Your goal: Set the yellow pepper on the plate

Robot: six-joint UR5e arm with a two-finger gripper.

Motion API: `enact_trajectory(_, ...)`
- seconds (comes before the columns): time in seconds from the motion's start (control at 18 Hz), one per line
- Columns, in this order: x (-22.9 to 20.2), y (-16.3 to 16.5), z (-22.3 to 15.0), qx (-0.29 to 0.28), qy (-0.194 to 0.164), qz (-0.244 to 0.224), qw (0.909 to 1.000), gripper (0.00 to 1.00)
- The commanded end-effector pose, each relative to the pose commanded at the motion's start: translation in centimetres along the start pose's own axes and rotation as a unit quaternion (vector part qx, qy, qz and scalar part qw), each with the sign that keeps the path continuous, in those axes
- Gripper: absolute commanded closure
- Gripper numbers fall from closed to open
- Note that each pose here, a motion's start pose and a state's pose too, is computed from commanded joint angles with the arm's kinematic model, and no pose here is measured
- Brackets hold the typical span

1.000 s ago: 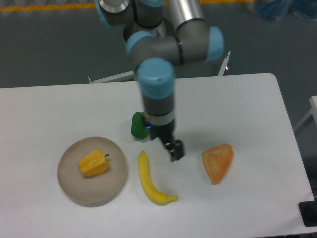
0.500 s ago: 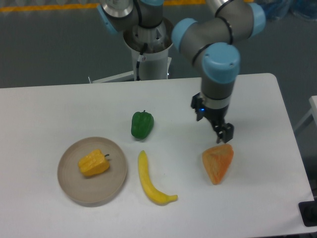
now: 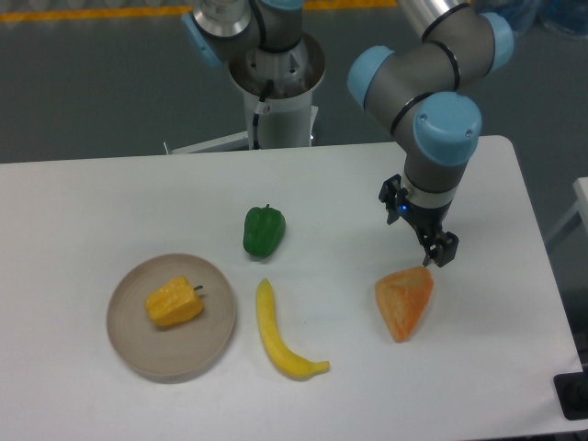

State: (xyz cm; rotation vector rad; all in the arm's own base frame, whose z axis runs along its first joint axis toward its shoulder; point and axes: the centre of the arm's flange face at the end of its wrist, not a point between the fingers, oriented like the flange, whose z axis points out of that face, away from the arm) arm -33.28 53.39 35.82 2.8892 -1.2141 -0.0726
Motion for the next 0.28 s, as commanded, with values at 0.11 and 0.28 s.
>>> enact_trajectory(0.11,-0.02,0.00,-0.02,0.000,-0.001,0.000,1.0000,0.00)
enact_trajectory(0.28,-0.08,0.00,0.01,0.000,-0.001,0.000,1.0000,0.00)
